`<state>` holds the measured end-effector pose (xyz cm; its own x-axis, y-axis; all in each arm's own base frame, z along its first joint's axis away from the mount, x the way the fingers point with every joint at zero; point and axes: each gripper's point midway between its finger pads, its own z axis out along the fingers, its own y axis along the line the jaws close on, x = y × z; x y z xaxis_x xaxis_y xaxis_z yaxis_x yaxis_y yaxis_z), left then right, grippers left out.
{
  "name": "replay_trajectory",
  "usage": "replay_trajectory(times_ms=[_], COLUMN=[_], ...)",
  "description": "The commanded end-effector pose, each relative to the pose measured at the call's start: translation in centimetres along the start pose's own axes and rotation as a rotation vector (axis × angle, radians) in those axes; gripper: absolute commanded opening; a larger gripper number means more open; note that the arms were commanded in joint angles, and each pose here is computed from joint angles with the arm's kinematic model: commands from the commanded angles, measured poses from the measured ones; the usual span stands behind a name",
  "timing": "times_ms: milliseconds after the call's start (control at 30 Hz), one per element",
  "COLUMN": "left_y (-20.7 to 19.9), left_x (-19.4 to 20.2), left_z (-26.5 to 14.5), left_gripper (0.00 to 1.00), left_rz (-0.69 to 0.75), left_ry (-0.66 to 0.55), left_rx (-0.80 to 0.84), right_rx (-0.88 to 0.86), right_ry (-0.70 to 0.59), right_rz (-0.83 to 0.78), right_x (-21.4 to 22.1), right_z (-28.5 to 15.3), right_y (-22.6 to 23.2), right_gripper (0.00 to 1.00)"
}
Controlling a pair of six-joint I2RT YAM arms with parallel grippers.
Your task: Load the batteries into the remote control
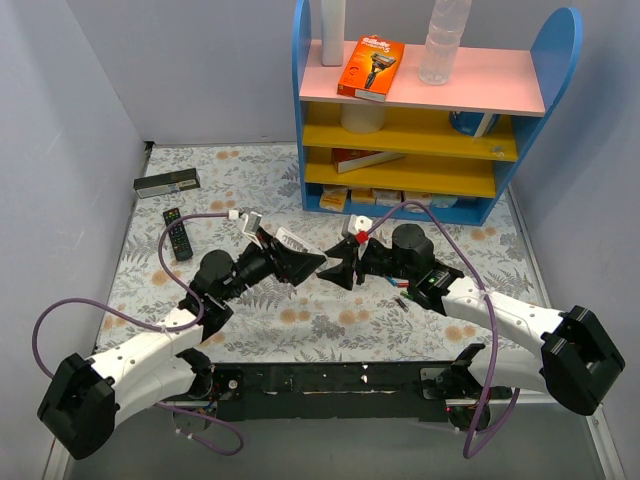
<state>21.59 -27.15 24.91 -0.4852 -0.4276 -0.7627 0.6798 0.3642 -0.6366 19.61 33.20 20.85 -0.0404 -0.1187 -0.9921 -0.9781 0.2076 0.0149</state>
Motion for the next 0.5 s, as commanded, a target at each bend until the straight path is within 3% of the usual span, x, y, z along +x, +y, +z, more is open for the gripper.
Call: replay_trajectory(times_ms=[0, 300, 467], left_y=[0.6, 8.9, 11.7], left_x=[-1.6, -0.1, 0.6], left_z=[-0.3, -3.6, -5.8], left_gripper=[0.93, 0.96, 0.97], left_rz=[0.020, -0.055, -0.076], left_ry=[-0.012, 0.028, 0.017], left_rx=[-0.069, -0.494, -0.646], right_rx=[0.043, 0.040, 0.010], right_ry=[0.002, 0.146, 0.207], right_rz=[-0.067, -0.075, -0.057], right_x=[-0.9, 3.5, 5.8], right_z=[-0.4, -0.9, -0.7], right_y=[-1.1, -1.6, -1.4], right_gripper=[0.01, 0.01, 0.01])
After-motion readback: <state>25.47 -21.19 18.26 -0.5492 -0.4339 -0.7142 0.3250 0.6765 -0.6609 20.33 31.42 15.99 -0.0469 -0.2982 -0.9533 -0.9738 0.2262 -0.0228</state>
